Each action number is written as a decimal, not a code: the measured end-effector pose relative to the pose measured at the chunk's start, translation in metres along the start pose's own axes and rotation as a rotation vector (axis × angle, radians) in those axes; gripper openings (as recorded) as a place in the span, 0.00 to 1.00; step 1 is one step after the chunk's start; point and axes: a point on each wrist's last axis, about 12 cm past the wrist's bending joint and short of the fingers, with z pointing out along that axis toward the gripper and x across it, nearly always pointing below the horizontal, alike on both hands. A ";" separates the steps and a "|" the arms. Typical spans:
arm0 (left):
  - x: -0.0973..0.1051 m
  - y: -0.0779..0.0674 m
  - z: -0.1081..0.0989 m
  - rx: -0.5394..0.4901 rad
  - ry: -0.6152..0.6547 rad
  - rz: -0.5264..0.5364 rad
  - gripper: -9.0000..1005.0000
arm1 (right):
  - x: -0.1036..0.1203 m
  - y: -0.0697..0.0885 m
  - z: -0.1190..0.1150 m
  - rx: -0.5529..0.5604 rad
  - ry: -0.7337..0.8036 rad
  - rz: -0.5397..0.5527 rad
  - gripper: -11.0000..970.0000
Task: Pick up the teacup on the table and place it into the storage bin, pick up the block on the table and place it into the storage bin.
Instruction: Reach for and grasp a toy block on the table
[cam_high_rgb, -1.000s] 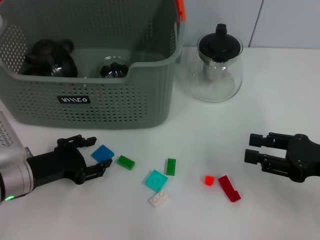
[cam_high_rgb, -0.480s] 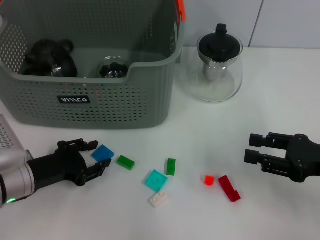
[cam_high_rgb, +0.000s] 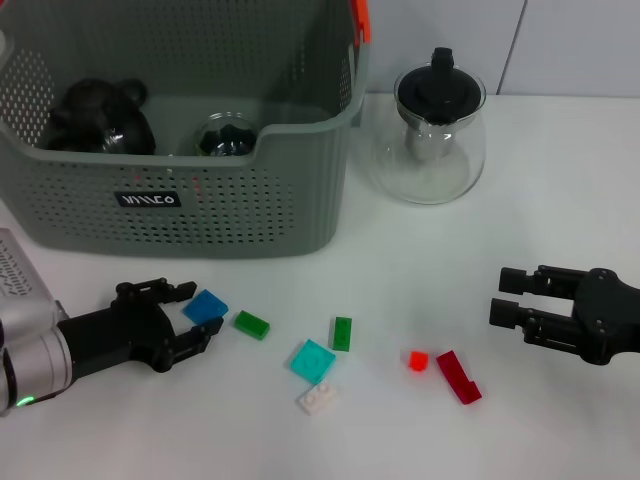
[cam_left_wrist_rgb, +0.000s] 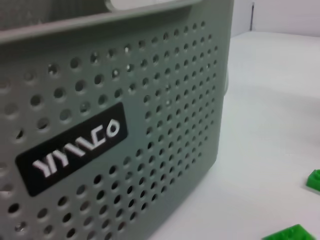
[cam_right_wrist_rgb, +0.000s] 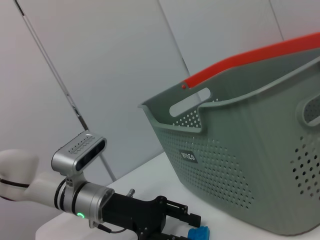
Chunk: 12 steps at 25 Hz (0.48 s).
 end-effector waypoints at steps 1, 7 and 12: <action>0.001 0.000 0.000 -0.006 0.006 -0.001 0.57 | 0.000 0.000 0.000 0.000 0.000 0.000 0.61; 0.002 0.002 0.001 -0.022 0.015 -0.006 0.57 | -0.001 0.000 0.001 -0.002 0.001 0.005 0.61; 0.002 0.003 -0.001 -0.029 0.011 -0.007 0.57 | -0.001 0.000 0.001 -0.003 0.001 0.005 0.61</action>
